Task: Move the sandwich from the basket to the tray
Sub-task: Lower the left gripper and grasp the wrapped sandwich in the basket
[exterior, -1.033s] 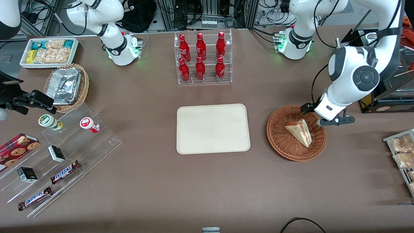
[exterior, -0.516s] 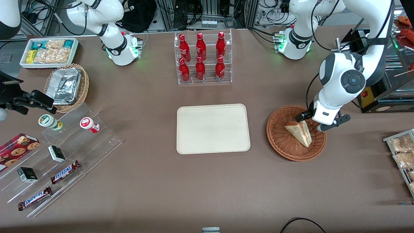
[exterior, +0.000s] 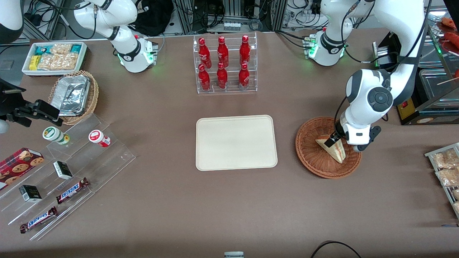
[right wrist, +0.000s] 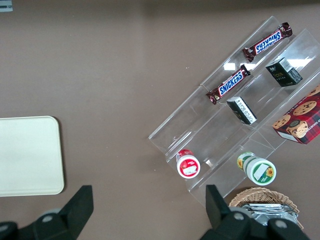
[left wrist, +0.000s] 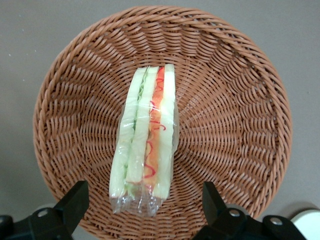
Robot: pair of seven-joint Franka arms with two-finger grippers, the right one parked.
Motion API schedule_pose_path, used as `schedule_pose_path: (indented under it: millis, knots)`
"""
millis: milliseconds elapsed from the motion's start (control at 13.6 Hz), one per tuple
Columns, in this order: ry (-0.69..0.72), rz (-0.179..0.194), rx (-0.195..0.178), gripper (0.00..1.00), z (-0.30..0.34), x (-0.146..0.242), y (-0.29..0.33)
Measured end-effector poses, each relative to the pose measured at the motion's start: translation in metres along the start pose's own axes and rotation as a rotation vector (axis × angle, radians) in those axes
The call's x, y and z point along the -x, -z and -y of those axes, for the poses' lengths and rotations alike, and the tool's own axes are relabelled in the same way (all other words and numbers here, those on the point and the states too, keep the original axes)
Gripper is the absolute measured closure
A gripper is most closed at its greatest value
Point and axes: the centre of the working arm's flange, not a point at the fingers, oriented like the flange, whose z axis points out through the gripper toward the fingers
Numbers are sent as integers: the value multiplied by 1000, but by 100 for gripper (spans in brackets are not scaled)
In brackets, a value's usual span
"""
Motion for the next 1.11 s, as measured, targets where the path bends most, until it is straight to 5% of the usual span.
schedule_pose_path:
  millis: [443, 959, 1107]
  knots:
    - [23, 23, -19, 0, 2, -4, -27]
    - [34, 23, -18, 72, 2, -7, -30]
    - [31, 33, -36, 82, 0, -8, -21]
